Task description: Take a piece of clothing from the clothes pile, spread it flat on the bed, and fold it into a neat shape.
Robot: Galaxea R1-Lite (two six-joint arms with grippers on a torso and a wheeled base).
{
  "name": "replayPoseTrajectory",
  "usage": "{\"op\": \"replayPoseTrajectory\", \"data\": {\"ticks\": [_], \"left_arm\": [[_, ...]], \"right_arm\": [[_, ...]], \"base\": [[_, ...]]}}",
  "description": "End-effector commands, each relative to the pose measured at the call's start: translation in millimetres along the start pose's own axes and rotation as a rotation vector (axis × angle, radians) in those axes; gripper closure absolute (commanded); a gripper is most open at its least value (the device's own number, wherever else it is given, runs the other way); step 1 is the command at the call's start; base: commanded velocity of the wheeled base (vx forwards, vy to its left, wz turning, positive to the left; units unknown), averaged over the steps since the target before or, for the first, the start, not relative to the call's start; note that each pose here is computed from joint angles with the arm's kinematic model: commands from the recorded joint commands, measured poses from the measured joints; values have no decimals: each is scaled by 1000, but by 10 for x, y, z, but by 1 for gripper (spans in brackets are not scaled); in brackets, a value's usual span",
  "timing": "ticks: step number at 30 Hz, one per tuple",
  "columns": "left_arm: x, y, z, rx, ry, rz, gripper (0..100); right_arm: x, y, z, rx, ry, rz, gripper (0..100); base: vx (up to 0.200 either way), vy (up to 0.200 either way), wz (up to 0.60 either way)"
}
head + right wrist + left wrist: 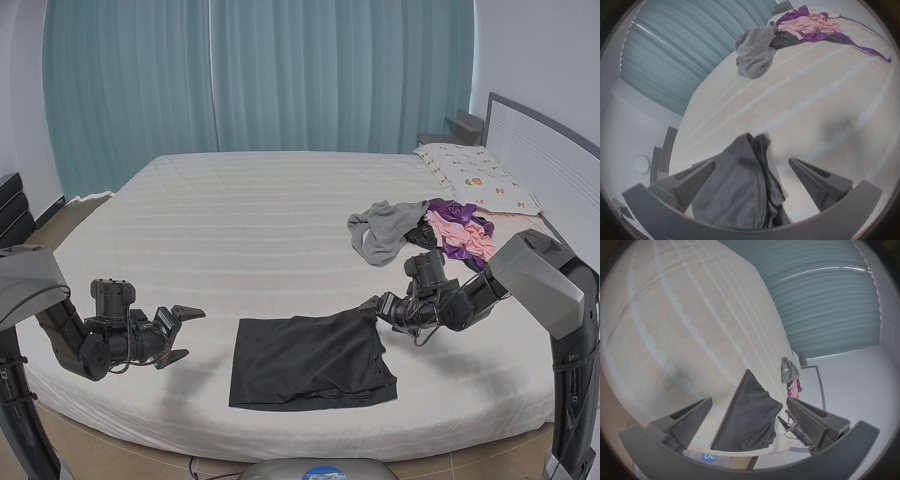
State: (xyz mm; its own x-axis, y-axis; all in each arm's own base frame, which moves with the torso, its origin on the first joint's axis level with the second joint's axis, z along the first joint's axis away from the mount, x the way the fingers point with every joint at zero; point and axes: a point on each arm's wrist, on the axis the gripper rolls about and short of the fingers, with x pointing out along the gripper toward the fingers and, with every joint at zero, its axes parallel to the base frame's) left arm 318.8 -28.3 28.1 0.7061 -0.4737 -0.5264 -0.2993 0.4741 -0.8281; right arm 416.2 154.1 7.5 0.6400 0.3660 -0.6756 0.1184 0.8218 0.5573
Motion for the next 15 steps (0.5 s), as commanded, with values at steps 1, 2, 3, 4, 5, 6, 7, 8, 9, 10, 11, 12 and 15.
{"op": "replayPoseTrajectory", "data": {"ticks": [1, 2, 3, 4, 5, 6, 7, 8, 9, 10, 11, 12, 15], "left_arm": [[2, 9, -5, -3, 3, 5, 0], [2, 9, -5, -3, 3, 5, 0], [2, 9, -5, -3, 3, 5, 0], [2, 9, -5, -3, 3, 5, 0], [2, 9, -5, -3, 3, 5, 0], [2, 9, -5, -3, 3, 5, 0], [2, 9, -5, -5, 3, 5, 0], [0, 12, -8, -4, 3, 6, 0], [0, 12, -8, -4, 3, 6, 0], [-2, 10, -8, -5, 3, 6, 0], [-2, 10, -8, -5, 3, 6, 0], [-2, 8, -7, -5, 3, 5, 0], [0, 14, -9, -4, 4, 7, 0]], "right_arm": [[-523, 22, -261, -124, 2, 129, 0], [-571, -2, -331, -143, 6, 143, 0], [-601, -20, -400, -161, 11, 158, 0], [-631, -43, -471, -175, 15, 170, 0], [-650, -49, -545, -185, 20, 182, 0], [-660, -58, -602, -192, 27, 186, 0], [-663, -66, -642, -197, 31, 190, 0], [-660, -75, -696, -202, 38, 192, 0], [-660, -75, -696, -202, 38, 192, 0], [-651, -66, -763, -213, 50, 199, 0], [-651, -66, -763, -213, 50, 199, 0], [-639, -47, -796, -224, 56, 204, 0], [-628, -33, -842, -240, 70, 208, 0]], "base": [[0, 0, 0], [0, 0, 0], [0, 0, 0], [0, 0, 0], [0, 0, 0], [0, 0, 0], [0, 0, 0], [0, 0, 0], [0, 0, 0], [0, 0, 0], [0, 0, 0], [0, 0, 0], [0, 0, 0]]}}
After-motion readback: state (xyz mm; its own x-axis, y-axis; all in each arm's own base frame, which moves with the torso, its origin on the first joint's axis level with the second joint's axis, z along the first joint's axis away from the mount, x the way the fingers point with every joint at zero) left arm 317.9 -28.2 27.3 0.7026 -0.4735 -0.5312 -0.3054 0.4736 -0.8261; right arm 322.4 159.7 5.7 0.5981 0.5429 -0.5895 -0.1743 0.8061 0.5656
